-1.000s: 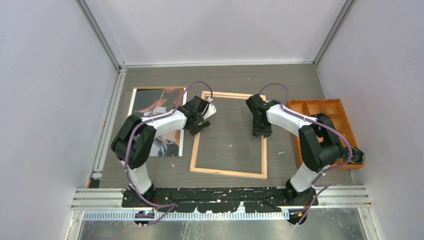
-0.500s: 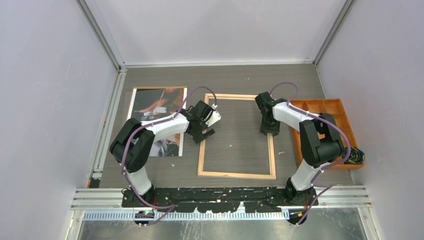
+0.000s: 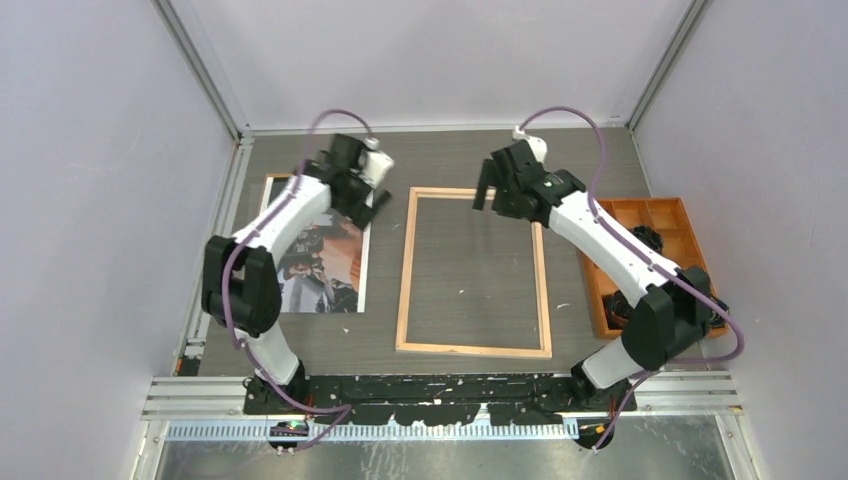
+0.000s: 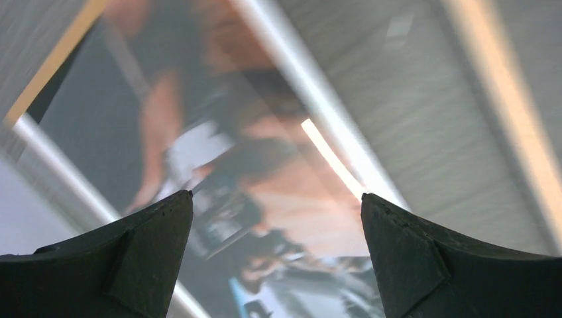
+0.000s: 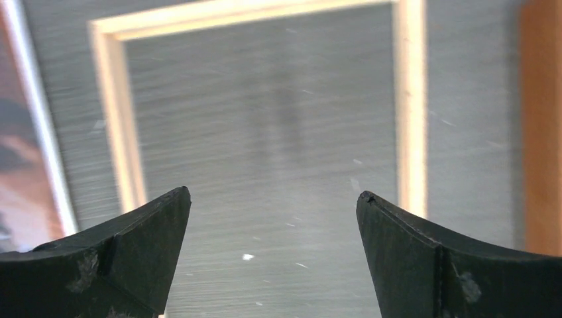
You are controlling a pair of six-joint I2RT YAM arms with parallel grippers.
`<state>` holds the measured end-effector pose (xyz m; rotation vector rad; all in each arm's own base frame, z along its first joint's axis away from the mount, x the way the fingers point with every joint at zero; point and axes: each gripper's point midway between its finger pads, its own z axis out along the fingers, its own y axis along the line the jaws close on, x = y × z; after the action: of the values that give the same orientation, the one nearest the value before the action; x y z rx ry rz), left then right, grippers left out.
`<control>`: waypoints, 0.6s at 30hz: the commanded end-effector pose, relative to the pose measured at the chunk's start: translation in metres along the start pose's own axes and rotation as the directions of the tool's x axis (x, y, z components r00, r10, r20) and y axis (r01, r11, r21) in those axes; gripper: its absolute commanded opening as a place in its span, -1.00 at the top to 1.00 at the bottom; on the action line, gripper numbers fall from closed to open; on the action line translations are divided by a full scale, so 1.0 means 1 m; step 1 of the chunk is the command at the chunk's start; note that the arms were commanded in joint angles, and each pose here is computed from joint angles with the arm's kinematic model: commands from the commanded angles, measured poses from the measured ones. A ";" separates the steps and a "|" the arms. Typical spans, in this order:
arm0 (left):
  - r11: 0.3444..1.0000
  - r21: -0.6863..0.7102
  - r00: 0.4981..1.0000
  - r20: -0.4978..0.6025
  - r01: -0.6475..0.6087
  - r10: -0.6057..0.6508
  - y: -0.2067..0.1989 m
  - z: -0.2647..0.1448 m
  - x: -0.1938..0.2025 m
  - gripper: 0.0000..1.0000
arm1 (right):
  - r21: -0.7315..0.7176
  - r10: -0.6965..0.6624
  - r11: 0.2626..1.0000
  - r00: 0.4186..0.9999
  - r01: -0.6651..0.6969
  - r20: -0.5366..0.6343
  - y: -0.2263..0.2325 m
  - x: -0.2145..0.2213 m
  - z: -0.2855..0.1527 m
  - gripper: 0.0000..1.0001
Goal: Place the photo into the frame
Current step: Move the photo frame to the center of the board, then pick up the photo frame item at the center of the board.
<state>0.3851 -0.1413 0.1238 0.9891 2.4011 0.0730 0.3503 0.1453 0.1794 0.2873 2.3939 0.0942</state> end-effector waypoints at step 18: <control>0.779 -0.416 0.798 -0.178 0.469 -0.576 0.191 -0.070 0.282 -0.86 | -0.566 -0.172 0.822 0.919 -0.065 -0.355 0.319 0.179 -0.004 -0.88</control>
<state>0.3052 0.1658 0.0982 0.1179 2.7670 0.3557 0.2979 0.4727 0.1042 -0.1688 2.5828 0.7012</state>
